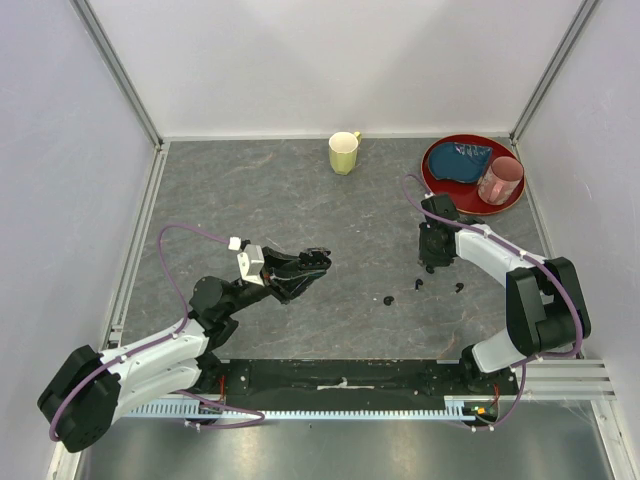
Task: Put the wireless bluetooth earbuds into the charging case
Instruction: Pick up the earbud from the center of the board.
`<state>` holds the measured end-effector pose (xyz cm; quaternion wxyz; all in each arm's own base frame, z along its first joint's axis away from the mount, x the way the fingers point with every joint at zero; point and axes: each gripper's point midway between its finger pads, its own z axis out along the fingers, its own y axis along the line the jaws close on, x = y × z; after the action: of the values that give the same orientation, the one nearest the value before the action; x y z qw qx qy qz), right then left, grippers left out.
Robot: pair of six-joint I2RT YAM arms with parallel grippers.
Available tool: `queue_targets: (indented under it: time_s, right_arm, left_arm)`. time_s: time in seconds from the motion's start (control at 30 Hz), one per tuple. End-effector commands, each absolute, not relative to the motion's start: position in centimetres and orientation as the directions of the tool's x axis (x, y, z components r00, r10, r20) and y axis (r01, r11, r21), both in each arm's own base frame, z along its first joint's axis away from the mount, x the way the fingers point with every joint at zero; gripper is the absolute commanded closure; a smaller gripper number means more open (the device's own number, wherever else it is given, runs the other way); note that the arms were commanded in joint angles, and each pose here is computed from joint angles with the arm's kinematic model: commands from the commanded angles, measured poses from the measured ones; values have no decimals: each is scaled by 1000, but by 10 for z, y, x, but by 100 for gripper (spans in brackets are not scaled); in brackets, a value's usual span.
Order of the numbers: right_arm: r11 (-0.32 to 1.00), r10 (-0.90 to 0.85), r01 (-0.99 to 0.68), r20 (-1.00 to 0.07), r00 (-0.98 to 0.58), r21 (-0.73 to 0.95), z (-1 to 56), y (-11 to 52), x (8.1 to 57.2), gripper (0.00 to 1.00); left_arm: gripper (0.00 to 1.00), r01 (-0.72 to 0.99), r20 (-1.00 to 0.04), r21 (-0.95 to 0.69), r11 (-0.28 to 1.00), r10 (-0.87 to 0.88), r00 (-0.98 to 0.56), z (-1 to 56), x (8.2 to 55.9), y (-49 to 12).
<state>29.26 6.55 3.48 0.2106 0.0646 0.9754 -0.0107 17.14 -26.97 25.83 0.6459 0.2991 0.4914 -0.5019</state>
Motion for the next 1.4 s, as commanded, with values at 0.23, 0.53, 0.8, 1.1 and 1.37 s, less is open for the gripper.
queue_targets:
  time_s: [0.23,0.53,0.8,1.1,1.37]
  right_arm:
    - [992,127,121,-428,-895,41,32,75,303,62]
    - [988,132,153,-415,-900,-19,26,64,300,62]
    - [981,132,177,-403,-905,-75,28,53,294,62]
    - [976,134,190,-395,-909,-105,25,48,293,64]
    - [973,137,199,-398,-907,-118,24,47,295,74]
  left_arm:
    - [98,942,-919,-83,326,-390,54,272,170,-266]
    - [98,941,-920,-85,327,-390,52,271,170,-266]
    - [98,940,-921,-83,330,-387,54,269,170,-266]
    - [98,939,-921,-84,333,-385,54,267,170,-265]
    - [98,937,-922,-89,337,-384,51,266,171,-264]
